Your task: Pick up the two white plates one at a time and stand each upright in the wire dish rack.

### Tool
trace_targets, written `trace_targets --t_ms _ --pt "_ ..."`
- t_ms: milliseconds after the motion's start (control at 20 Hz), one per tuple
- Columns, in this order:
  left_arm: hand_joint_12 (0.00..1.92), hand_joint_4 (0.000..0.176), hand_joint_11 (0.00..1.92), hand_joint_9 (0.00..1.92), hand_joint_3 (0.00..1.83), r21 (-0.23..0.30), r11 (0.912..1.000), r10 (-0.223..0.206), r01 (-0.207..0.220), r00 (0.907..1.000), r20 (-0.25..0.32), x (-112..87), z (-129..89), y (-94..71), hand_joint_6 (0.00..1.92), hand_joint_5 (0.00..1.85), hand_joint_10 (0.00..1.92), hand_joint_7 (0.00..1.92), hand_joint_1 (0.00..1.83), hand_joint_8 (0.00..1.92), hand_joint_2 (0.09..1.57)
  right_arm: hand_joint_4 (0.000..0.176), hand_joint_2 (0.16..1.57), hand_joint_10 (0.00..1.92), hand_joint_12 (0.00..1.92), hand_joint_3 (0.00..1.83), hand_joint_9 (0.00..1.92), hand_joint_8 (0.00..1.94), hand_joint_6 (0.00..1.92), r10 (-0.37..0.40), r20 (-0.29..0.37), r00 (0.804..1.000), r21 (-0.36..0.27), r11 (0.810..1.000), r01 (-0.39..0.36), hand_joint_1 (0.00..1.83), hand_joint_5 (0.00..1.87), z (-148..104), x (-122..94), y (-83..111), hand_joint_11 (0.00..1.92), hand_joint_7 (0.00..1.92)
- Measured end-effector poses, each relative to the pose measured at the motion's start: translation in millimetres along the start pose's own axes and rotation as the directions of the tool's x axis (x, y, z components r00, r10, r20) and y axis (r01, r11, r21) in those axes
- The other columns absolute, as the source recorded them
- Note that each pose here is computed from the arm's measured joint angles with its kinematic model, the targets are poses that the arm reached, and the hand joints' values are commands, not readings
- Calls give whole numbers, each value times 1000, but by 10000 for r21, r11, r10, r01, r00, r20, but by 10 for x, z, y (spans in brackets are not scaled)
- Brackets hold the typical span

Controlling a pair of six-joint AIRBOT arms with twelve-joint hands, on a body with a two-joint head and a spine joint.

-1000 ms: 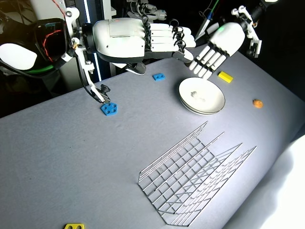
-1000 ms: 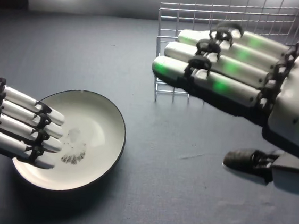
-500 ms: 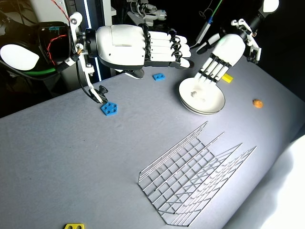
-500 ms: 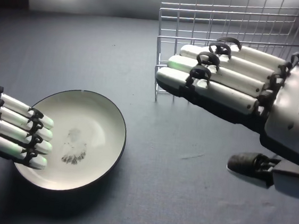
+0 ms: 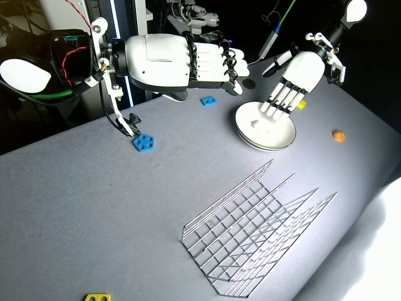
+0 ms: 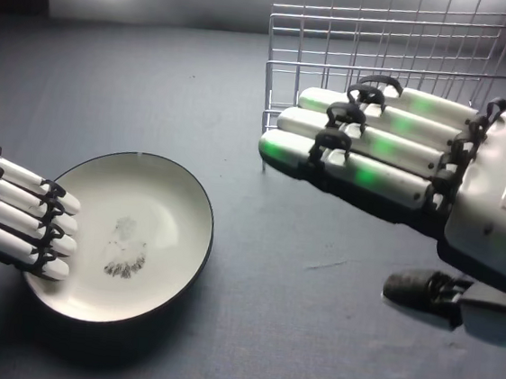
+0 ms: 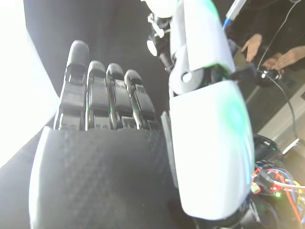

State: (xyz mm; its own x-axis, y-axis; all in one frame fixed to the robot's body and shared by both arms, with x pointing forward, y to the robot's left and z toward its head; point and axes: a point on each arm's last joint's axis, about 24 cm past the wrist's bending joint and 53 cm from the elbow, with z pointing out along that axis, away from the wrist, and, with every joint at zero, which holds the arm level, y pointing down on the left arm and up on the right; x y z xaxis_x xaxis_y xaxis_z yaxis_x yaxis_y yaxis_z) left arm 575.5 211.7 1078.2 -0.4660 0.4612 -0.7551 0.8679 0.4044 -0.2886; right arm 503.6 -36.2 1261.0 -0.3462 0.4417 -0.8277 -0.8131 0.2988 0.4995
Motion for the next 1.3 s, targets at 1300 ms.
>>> trace_targets --t_ms 1300 --pt "233 0 0 107 0 -85 9987 -499 499 9987 -82 113 167 -22 4 188 2 145 0 2 1172 0 1008 0 443 0 0 0 0 -852 -504 9951 -239 9962 841 1222 0 -30 143 40 0 0"
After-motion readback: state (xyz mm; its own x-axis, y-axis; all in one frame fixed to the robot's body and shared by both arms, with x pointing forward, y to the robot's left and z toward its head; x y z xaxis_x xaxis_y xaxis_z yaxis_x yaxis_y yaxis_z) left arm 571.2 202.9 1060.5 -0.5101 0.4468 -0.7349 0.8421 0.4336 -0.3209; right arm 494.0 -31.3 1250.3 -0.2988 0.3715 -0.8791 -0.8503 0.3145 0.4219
